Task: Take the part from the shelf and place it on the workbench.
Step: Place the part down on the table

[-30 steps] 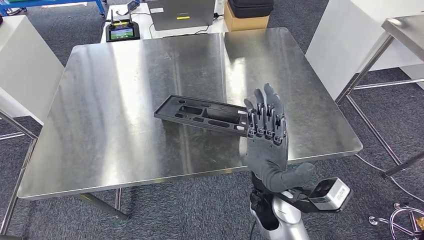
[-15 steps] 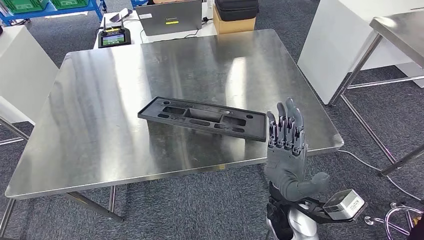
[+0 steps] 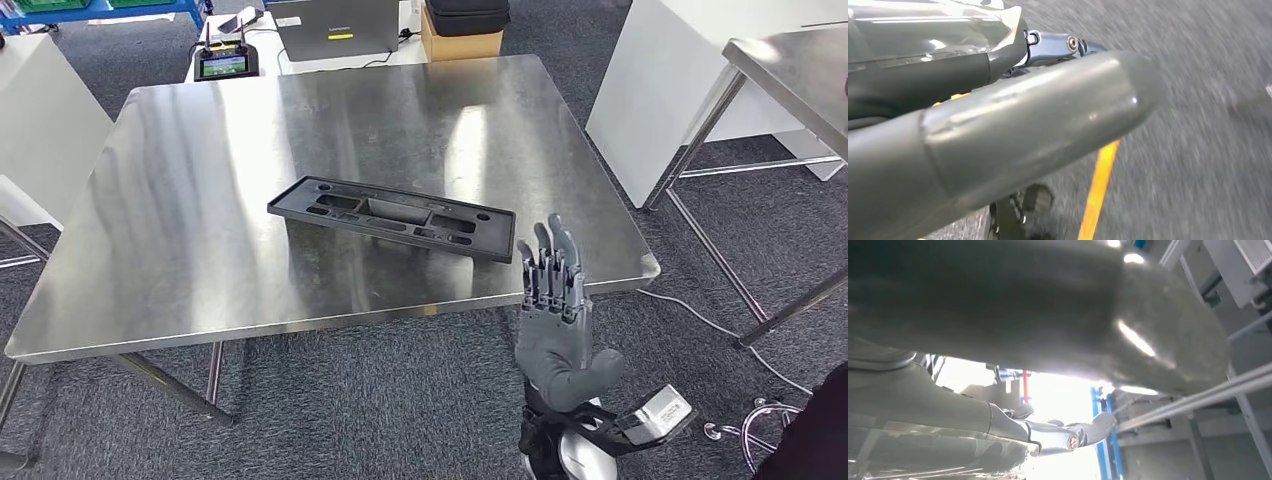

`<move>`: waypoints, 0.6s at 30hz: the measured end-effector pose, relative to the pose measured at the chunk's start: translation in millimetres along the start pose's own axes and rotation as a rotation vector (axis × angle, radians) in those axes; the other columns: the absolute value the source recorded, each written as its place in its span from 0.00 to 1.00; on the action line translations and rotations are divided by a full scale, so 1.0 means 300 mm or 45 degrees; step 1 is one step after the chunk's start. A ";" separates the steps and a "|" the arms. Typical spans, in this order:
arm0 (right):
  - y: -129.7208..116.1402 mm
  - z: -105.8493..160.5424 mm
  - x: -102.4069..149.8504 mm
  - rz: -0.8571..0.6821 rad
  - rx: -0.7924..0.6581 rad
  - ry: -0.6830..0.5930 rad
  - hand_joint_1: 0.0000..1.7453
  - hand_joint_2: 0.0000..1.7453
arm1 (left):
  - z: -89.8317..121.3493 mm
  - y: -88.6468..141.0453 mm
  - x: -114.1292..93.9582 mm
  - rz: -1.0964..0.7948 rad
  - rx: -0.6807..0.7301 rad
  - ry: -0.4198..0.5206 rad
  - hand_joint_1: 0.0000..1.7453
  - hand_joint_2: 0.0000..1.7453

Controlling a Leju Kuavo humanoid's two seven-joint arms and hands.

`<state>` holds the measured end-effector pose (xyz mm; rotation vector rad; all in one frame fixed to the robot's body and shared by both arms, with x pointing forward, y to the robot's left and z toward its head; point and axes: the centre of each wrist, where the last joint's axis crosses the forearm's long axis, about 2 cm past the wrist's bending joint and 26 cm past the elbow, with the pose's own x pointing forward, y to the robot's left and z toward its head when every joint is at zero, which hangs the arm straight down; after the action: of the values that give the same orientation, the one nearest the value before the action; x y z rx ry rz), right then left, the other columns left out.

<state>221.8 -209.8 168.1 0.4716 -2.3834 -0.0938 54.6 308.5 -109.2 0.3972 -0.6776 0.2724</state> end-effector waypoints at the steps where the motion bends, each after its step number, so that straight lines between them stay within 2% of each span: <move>1: 0.012 -0.010 -0.009 -0.026 0.014 0.013 0.00 0.00 | 0.002 -0.005 0.000 0.014 0.042 0.014 0.00 0.00; 6: 0.062 -0.076 -0.085 -0.201 0.114 0.077 0.00 0.00 | 0.029 -0.049 -0.008 0.056 0.213 0.070 0.00 0.00; 12: 0.101 -0.136 -0.158 -0.301 0.221 0.116 0.00 0.00 | 0.047 -0.075 -0.015 0.074 0.280 0.108 0.00 0.00; 18: 0.141 -0.189 -0.234 -0.388 0.341 0.164 0.00 0.00 | 0.072 -0.086 -0.036 0.035 0.388 0.208 0.00 0.00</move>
<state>294.4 -141.8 175.3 0.9378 -2.1907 0.1178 44.0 274.8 -107.8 0.6497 -0.4812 0.4315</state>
